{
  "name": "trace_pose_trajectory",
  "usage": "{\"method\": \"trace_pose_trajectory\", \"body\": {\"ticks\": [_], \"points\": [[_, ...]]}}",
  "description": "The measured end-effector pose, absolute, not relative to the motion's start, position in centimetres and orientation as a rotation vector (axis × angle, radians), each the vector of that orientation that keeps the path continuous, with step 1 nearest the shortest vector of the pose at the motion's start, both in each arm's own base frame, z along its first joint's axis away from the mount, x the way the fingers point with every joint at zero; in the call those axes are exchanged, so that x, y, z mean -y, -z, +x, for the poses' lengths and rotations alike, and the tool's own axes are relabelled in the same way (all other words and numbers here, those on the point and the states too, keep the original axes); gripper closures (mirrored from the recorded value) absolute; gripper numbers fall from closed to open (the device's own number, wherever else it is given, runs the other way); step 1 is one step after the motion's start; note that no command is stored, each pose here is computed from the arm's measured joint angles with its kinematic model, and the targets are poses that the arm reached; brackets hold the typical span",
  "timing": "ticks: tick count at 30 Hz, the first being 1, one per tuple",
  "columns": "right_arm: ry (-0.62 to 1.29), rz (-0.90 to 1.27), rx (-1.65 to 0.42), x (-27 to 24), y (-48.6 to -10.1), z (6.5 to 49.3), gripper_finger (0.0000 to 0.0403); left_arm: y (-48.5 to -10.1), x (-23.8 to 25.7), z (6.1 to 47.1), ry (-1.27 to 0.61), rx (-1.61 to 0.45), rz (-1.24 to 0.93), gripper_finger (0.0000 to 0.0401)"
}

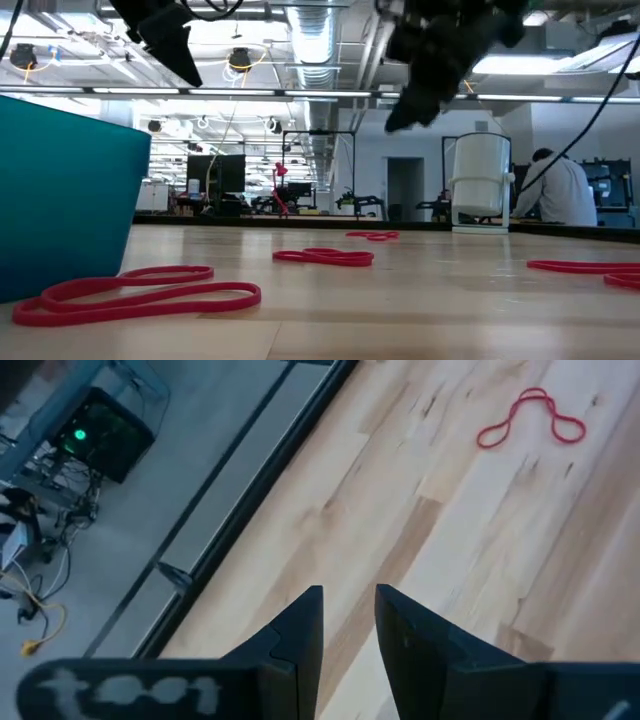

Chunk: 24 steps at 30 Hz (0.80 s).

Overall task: Pick and place items into bin
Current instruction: Put the red rubber band into the blue bin

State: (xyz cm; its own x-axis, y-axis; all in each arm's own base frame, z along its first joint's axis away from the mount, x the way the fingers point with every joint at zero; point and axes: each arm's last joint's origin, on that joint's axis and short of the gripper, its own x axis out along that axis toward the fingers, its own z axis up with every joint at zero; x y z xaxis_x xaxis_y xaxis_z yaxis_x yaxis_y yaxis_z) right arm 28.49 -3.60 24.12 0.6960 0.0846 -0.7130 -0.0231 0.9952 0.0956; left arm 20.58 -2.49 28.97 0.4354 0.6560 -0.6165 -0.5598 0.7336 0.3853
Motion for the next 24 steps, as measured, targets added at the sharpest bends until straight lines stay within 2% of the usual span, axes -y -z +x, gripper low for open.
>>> {"method": "trace_pose_trajectory", "body": {"ticks": [5,15,24], "points": [[0.042,0.241,-0.886,5.0,-20.9,28.9,0.0294,-29.0,2.1,20.6,-0.775,-0.828,0.124,0.0316],[0.131,0.323,-1.072,7.9,-15.2,30.3,0.0294,-29.0,1.7,20.7,-0.791,-0.827,0.117,0.0316],[0.258,0.319,-1.12,10.6,-13.8,31.3,0.0294,-29.0,1.7,20.7,-0.785,-0.829,0.126,0.0316]]}}
